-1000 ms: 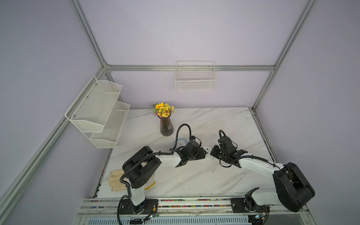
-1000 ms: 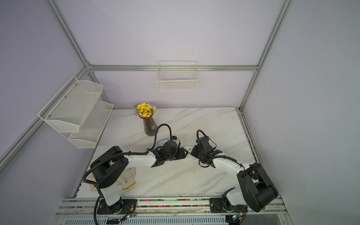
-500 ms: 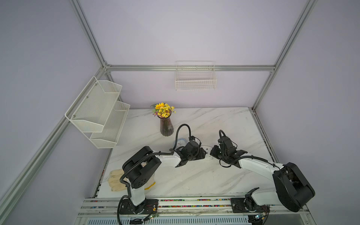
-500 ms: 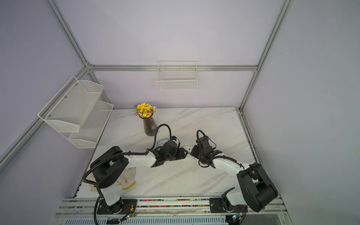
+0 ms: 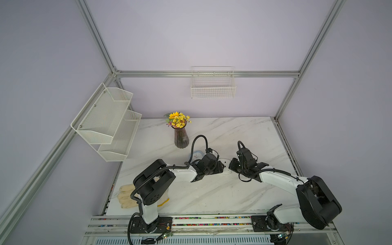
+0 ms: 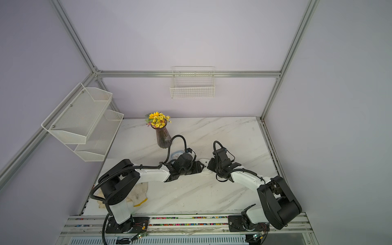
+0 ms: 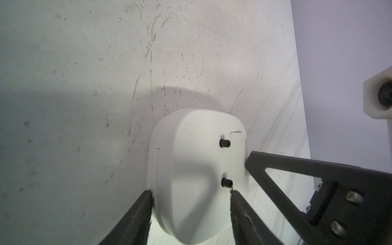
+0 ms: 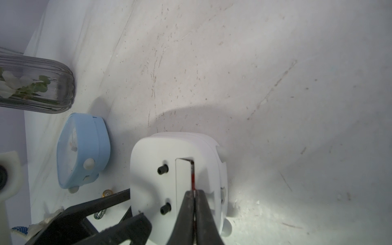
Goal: Insert the battery into the alarm
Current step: Install the cover on the alarm.
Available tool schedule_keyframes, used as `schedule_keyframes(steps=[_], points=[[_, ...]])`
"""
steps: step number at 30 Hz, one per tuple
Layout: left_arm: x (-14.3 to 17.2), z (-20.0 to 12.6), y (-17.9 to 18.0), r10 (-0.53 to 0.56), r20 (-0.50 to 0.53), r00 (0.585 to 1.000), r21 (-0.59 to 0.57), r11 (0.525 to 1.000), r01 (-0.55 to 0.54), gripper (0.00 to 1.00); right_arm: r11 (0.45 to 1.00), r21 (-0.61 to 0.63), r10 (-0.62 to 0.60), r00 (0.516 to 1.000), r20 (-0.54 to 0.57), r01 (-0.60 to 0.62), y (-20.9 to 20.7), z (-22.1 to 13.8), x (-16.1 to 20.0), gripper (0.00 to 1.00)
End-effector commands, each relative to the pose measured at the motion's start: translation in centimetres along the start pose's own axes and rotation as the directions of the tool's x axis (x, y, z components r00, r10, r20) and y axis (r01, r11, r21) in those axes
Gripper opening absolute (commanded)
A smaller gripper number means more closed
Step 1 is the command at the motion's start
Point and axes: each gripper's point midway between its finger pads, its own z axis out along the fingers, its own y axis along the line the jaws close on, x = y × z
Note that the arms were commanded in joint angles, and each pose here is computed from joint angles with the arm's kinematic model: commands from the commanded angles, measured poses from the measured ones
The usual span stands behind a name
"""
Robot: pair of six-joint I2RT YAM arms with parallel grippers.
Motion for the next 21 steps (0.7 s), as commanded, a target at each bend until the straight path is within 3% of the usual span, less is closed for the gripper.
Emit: schedule_keyframes(steps=[1,7,21], points=[[-0.6,-0.4,-2.0,0.006,0.025,1.0,0.07,0.998,-0.008,0.59,0.997,0.081,-0.016,1.0,-0.019,0.018,-1.3,-0.4,0.5,0.14],[-0.6,-0.6,-1.8,0.006,0.029,1.0,0.062,0.998,-0.007,0.59,0.995,0.087,-0.041,0.999,0.008,0.04,-0.7,-1.0,-0.5,0.3],[-0.4,-0.5,-1.6,0.004,0.025,1.0,0.057,0.998,-0.005,0.6,0.993,0.103,-0.055,0.999,-0.001,0.054,-1.2,0.0,-0.3,0.31]])
